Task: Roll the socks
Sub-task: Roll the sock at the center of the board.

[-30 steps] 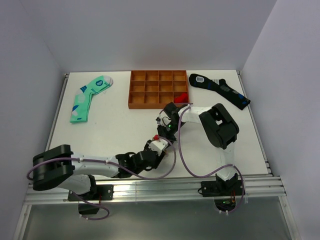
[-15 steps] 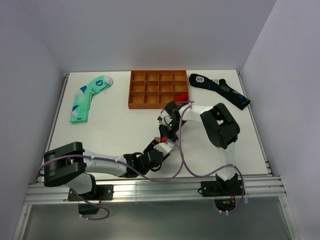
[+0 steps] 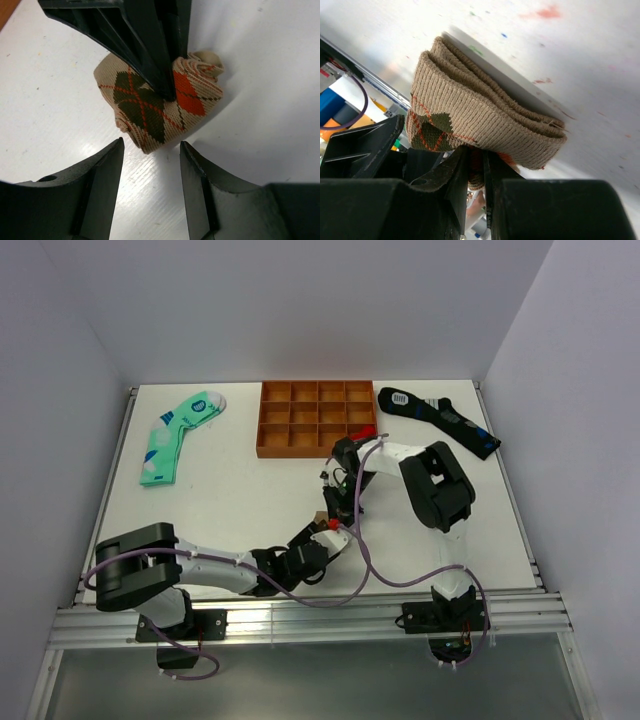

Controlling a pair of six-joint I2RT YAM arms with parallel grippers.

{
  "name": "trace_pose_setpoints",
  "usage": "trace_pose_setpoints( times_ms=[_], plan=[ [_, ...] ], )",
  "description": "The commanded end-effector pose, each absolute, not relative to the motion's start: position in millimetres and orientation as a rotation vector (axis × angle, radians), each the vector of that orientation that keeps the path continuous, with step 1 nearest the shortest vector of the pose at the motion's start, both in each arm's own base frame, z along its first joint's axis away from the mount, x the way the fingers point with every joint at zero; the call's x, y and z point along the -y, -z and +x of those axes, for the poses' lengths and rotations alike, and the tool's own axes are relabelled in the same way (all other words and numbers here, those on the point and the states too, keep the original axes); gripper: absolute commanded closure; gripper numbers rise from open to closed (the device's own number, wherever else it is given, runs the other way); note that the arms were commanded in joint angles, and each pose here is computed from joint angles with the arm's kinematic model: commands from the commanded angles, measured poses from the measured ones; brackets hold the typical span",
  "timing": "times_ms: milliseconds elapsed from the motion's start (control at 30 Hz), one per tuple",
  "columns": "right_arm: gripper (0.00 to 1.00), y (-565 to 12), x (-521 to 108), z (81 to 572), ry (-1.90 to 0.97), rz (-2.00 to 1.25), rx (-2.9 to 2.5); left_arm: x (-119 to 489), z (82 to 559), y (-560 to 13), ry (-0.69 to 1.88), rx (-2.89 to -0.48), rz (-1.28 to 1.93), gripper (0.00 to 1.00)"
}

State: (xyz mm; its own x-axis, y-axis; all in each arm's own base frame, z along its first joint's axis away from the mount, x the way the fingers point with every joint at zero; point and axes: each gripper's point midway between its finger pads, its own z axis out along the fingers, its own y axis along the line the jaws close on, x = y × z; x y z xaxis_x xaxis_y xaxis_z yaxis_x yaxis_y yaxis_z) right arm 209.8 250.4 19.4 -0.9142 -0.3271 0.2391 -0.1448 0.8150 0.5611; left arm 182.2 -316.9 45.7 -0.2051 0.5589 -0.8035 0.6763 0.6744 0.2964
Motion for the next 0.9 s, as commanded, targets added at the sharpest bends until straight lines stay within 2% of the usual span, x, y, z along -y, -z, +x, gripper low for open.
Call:
trace_pose_setpoints(
  times_ms=[0,533,867],
  plan=[
    [0.94,51.7,-172.7,241.0,0.218,0.534,2.877,332.0,177.6,-49.0,0.194,-1.827,0.999,0.46],
    [0.95,48.2,-173.1,242.9,0.227,0.54,2.894,337.9,177.7,-88.3,0.207,-1.507,1.01,0.43],
    [0.95,45.1,-175.2,244.3,0.242,0.538,2.903,361.2,166.9,-70.8,0.323,-1.45,1.187,0.42]
  ],
)
